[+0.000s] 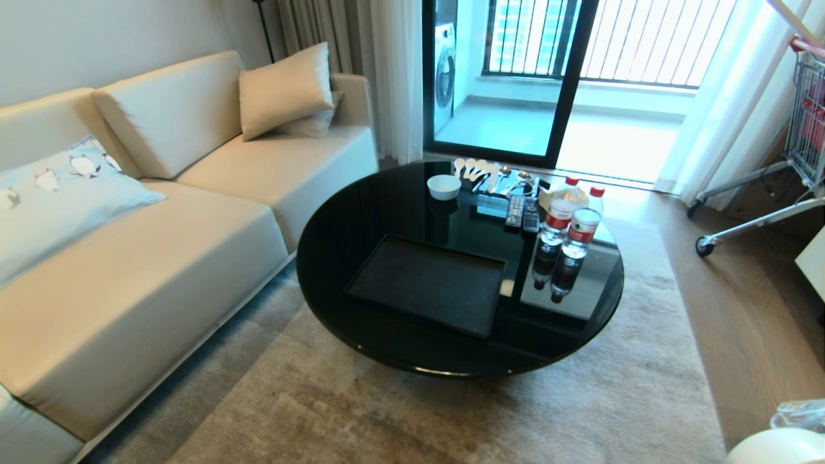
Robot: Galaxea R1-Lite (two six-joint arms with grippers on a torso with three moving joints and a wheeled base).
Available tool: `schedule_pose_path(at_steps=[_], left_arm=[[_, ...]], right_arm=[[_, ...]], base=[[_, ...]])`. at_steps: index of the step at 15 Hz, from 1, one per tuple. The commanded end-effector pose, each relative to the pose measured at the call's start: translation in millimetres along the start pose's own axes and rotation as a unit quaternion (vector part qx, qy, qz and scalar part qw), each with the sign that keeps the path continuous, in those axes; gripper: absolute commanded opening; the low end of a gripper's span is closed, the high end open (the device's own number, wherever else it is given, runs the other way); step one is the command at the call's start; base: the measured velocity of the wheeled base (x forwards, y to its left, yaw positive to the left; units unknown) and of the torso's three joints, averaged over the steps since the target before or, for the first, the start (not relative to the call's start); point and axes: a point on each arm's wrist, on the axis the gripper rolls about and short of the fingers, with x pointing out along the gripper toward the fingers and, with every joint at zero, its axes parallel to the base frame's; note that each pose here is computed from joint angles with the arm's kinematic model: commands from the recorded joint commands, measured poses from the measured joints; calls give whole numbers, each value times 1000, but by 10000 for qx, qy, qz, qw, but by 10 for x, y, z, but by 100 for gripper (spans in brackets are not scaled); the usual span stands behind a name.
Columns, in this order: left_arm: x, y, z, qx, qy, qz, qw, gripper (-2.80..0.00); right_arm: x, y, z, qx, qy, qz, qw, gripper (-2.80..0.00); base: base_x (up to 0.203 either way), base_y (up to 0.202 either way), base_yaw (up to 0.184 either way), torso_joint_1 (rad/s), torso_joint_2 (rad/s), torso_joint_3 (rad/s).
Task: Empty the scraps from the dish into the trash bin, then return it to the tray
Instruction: Put the bowl back to the table
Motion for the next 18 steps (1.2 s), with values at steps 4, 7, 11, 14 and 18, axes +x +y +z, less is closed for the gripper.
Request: schedule_pose_path(at_steps=[4, 7, 11, 14, 18], left_arm=[[0, 0, 1, -4, -6, 2, 10000, -280], [0, 0, 1, -6, -6, 2, 10000, -280], [0, 0, 1, -6, -6, 2, 10000, -280], [0, 0, 1, -6, -6, 2, 10000, -280], [0, 0, 1, -6, -6, 2, 10000, -280]], right_arm=[[1, 0, 0, -5, 6, 2, 10000, -280], [1, 0, 0, -5, 6, 2, 10000, -280], [1, 0, 0, -5, 6, 2, 10000, -280], [1, 0, 0, -5, 6, 2, 10000, -280], [1, 0, 0, -5, 6, 2, 10000, -280]], base=[[157, 0, -1, 1, 3, 4], [187, 0, 1, 2, 3, 4], [187, 0, 1, 7, 3, 2], [188, 0, 1, 4, 0, 3], [58, 0, 1, 5, 2, 0]])
